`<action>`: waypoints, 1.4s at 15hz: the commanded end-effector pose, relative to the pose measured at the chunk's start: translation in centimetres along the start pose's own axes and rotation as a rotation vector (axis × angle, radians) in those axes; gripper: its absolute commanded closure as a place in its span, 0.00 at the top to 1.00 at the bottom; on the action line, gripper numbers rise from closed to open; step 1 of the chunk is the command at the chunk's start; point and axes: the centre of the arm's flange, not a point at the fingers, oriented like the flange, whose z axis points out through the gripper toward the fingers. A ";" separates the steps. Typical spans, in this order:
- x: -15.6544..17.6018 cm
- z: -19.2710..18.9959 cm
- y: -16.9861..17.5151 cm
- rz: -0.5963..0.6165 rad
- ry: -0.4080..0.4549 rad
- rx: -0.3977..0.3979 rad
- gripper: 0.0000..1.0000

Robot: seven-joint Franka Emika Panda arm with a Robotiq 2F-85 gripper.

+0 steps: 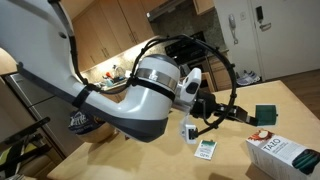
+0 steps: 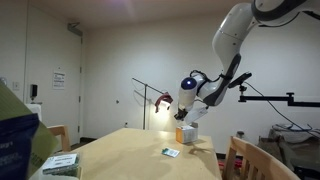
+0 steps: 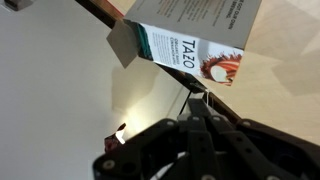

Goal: Pick the object on the table and put it in the box

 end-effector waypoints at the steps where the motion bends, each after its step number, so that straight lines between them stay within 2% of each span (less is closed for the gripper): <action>1: 0.0 0.0 0.0 0.003 -0.001 -0.001 0.01; 8: -0.2 0.8 -0.4 0.003 -0.012 0.006 0.00; 16: -2.1 5.0 -2.5 -0.011 -0.109 -0.004 0.00; 21: -1.1 4.7 -3.0 -0.045 -0.096 0.024 0.00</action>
